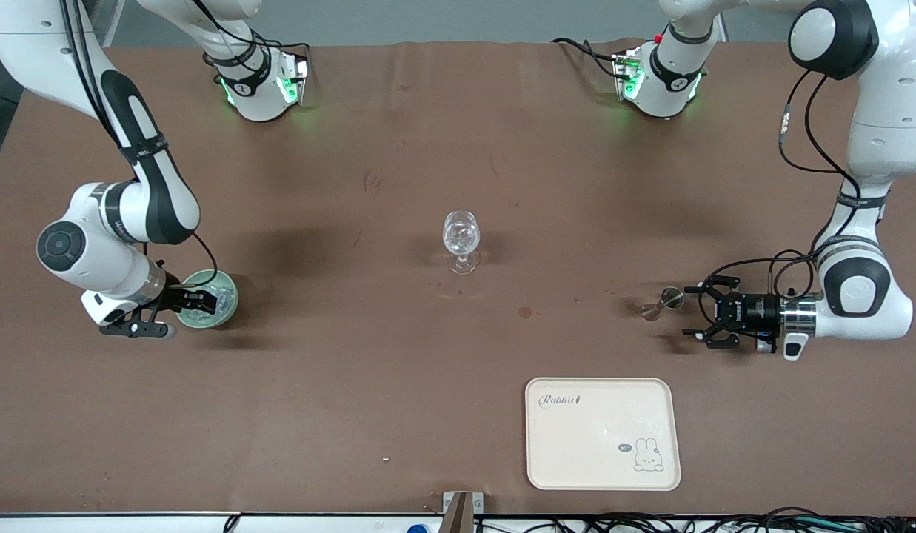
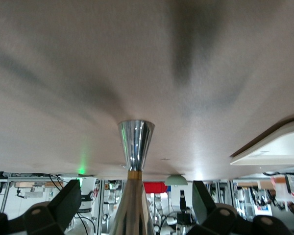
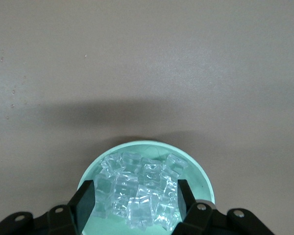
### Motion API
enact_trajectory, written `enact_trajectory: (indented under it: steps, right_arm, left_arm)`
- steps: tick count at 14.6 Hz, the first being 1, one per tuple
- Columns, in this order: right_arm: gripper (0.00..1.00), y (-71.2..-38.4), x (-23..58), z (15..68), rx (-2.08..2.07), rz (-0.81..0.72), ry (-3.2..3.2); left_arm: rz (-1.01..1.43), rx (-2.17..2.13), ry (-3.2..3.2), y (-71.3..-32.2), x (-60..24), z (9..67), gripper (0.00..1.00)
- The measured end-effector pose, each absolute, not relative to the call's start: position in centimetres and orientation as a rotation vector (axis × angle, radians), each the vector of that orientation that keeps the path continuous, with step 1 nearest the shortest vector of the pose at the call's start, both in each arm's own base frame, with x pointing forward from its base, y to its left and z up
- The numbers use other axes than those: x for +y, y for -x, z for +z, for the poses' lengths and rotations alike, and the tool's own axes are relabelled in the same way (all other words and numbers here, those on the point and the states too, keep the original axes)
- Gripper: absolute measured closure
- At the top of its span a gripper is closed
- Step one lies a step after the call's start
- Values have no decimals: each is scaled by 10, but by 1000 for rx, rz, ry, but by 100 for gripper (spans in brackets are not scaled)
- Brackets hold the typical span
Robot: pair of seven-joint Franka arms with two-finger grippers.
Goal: Pour wine and add ice with both arms
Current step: 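Grasp an ice cube with the right gripper while the left gripper grasps the jigger, then lift the ice cube with the right gripper while the left gripper lifts the jigger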
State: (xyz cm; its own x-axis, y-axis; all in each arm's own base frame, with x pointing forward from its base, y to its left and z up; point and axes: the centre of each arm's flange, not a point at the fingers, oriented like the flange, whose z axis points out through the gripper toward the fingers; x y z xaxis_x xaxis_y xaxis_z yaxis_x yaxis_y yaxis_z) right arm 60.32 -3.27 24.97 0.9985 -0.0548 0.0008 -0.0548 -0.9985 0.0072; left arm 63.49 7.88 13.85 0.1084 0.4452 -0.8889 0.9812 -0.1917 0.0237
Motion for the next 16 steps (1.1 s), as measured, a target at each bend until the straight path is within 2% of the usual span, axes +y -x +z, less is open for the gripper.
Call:
enact_trajectory:
  steps: [1,2,3,4,11,13,16]
  right_arm:
    - [24,-603,-33,247,-85,-4,-3134]
    - [30,-603,-33,245,-84,-6,-3134]
    - [32,-603,-33,243,-84,-10,-3134]
    - [32,-602,-33,241,-84,-16,-3134]
    - [33,-582,-30,217,-80,-76,-3136]
    - [36,-582,-30,217,-79,-75,-3136]
    - [36,-582,-30,217,-78,-73,-3136]
  left_arm:
    - [-1042,1388,-1696,-632,82,133,2]
    - [-1059,1376,-1670,-629,83,129,3]
    - [-1074,1369,-1648,-628,82,127,3]
    - [-1087,1362,-1629,-627,80,125,6]
    - [-1112,1316,-1561,-624,57,107,10]
    - [-1112,1313,-1551,-624,55,107,25]
    - [-1114,1314,-1547,-624,55,105,25]
